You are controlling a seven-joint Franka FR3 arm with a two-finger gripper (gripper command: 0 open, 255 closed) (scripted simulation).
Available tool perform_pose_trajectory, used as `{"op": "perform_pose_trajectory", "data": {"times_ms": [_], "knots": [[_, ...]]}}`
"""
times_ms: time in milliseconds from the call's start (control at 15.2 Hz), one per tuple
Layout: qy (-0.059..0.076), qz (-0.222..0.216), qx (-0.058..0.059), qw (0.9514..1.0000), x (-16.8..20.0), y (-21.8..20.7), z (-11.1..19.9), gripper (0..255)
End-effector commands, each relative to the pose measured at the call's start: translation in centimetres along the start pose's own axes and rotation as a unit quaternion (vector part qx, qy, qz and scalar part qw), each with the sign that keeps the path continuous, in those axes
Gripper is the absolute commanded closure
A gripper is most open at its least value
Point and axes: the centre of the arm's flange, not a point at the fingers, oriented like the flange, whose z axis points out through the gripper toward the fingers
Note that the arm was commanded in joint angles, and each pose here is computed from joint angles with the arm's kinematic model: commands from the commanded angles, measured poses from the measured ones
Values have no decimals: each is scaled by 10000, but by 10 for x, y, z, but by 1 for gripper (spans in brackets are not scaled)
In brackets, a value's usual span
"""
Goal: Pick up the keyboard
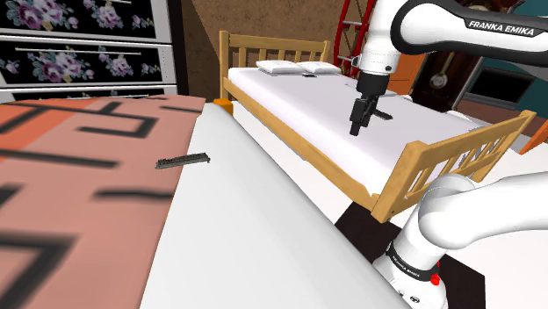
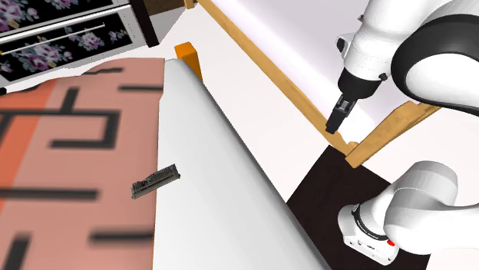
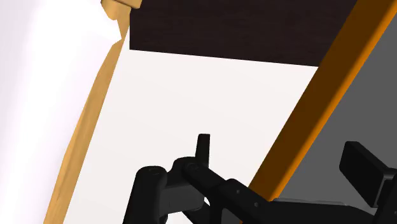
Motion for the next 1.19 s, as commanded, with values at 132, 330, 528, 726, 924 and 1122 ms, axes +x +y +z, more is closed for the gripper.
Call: {"op": "perform_pose_trajectory", "data": {"times_ms": [132,330,528,726,924,1122], "knots": [[5,-269,-39,9996,24,-12,-1,0],[14,-672,-98,9977,58,-33,-1,0],[22,-1075,-156,9941,90,-57,-2,0],[30,-1475,-215,9888,121,-83,-2,0],[38,-1873,-273,9819,149,-112,-2,0],[46,-2268,-330,9734,175,-142,-1,0]]}}
